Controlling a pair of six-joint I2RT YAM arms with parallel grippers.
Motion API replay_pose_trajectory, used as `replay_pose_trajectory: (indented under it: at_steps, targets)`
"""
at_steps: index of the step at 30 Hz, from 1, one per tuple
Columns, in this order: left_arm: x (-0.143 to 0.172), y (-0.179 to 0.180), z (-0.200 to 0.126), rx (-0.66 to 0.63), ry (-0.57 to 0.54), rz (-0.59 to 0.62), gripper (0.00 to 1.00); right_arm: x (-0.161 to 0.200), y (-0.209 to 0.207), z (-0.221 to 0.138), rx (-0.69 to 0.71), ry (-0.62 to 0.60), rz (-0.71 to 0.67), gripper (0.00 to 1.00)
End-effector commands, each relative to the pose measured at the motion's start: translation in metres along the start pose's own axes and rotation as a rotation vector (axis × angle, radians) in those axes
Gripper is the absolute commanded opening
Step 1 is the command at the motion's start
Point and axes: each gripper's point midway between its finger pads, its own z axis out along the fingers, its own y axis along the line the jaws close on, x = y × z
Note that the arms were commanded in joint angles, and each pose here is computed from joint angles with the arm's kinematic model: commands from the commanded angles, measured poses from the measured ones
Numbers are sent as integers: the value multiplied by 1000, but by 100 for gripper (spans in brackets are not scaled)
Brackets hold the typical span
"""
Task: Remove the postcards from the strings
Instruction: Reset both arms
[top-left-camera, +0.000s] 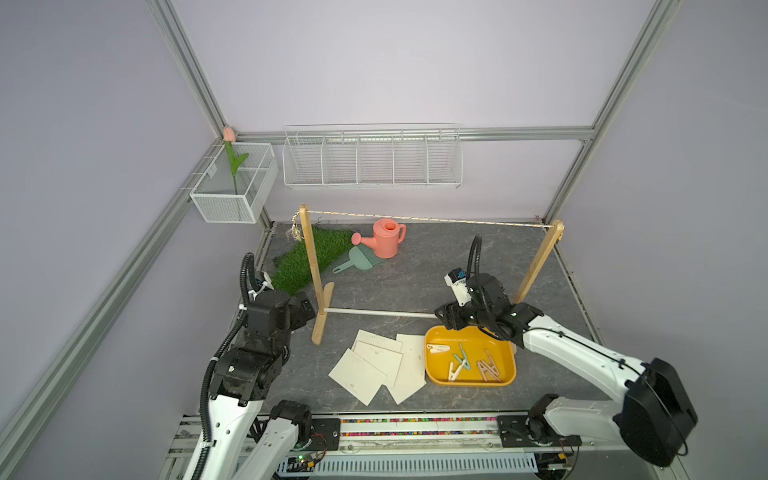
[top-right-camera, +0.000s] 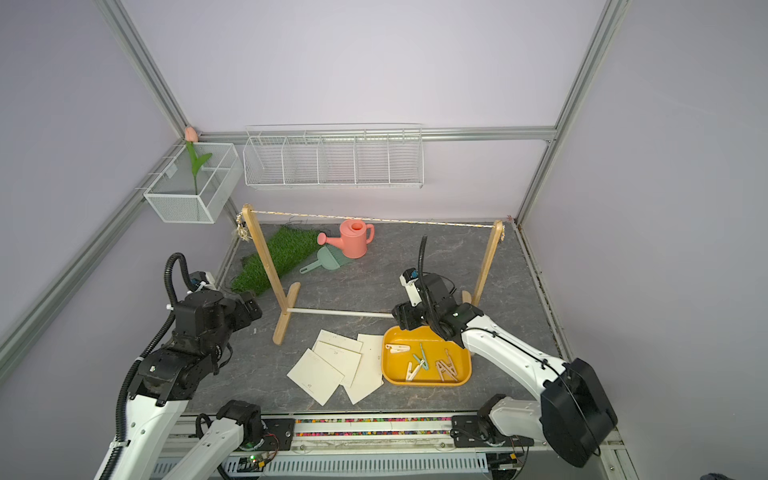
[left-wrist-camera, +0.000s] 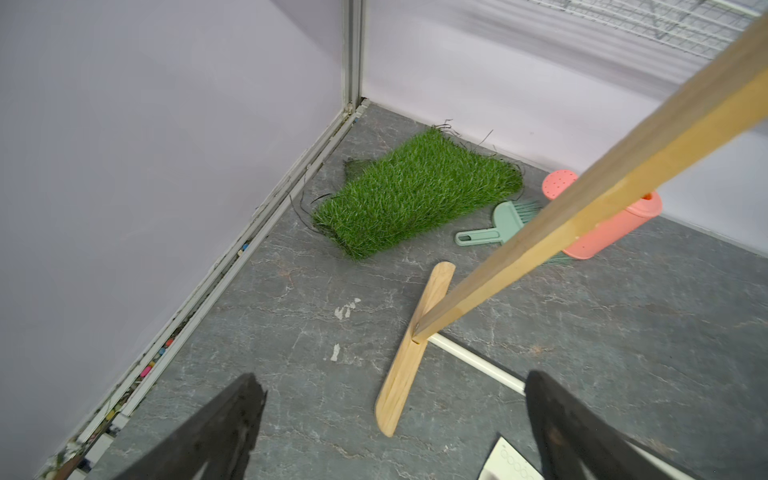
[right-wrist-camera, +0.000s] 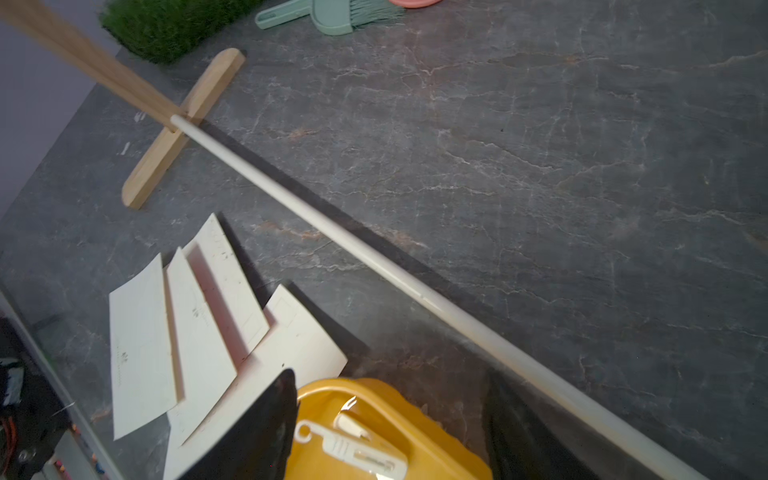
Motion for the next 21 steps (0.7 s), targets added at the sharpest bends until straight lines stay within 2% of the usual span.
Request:
replay_pose_trajectory:
  at_steps: [1,7,12,21]
  targets:
    - [2,8,8,-46,11,7,100,-30,-6,1,-67,-60,29,71]
    - [10,17,30,-131,59,44,100,-22,-75,-9,13,-70,147,72]
    - [19,20,54,-155,90,11,100,-17,-133,-29,119,-116,258,73]
    - [27,24,66,-146,-12,-27,100,-21,-210,-60,233,-237,440,73]
